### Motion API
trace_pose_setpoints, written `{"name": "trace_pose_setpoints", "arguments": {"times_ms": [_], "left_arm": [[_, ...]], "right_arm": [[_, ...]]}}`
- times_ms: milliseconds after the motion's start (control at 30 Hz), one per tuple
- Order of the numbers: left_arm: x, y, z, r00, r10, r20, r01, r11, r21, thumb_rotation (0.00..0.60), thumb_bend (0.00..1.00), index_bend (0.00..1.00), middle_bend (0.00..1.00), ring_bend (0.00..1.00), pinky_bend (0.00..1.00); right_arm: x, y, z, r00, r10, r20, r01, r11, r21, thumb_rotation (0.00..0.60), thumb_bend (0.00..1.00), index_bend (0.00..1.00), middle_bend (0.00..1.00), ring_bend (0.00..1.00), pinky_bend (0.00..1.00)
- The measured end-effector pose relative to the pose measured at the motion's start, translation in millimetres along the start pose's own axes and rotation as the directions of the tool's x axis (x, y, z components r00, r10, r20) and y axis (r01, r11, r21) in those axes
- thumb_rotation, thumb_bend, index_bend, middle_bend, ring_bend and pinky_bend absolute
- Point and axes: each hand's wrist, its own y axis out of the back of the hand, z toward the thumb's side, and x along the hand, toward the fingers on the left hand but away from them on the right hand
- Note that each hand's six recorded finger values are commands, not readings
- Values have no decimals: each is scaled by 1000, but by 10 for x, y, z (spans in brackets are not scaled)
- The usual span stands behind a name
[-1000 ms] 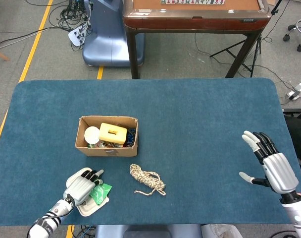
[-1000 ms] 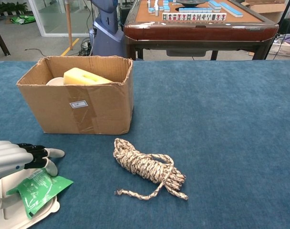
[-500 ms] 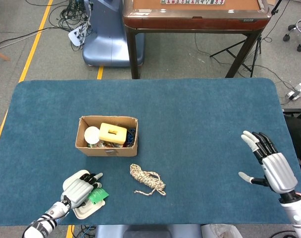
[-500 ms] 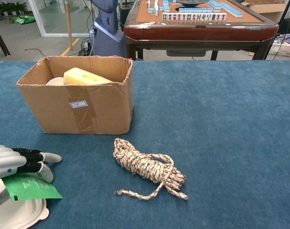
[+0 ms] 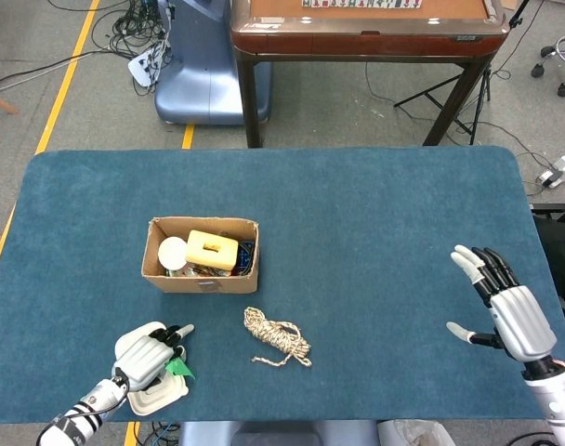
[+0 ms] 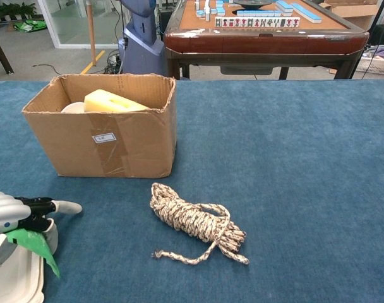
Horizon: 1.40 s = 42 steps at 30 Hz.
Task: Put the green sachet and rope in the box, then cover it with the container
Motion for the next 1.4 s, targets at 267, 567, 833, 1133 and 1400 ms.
{"name": "trace_pose_setpoints", "arguments": {"times_ms": [267, 567, 833, 1133, 1400], "left_arm": [[4, 15, 21, 1000, 21, 15, -21, 1000, -8, 600, 914, 549, 0, 0, 192], [-8, 57, 50, 997, 67, 38, -67, 997, -26, 600, 927, 679, 0, 0, 242], [-48, 122, 39, 994, 106, 37, -105, 994, -33, 600, 927, 708, 0, 0, 256], [-203, 394, -28, 981, 192, 3, -192, 981, -26, 600, 927, 708, 0, 0, 257], [-397, 797, -125, 950, 308, -45, -308, 951, -11, 600, 926, 708, 0, 0, 257]], "right_arm": [[-6, 1, -6, 1000, 0, 2, 0, 1000, -1, 600, 0, 31, 44, 0, 39], [-11, -3, -7, 1000, 2, 4, -2, 1000, -2, 600, 0, 31, 44, 0, 39], [-10, 2, -9, 1000, 0, 4, 0, 1000, -3, 600, 0, 31, 44, 0, 39], [0, 16, -5, 1000, -4, 2, 4, 1000, -6, 600, 0, 31, 44, 0, 39], [5, 28, -6, 1000, -7, 1, 7, 1000, -8, 600, 0, 31, 44, 0, 39]]}}
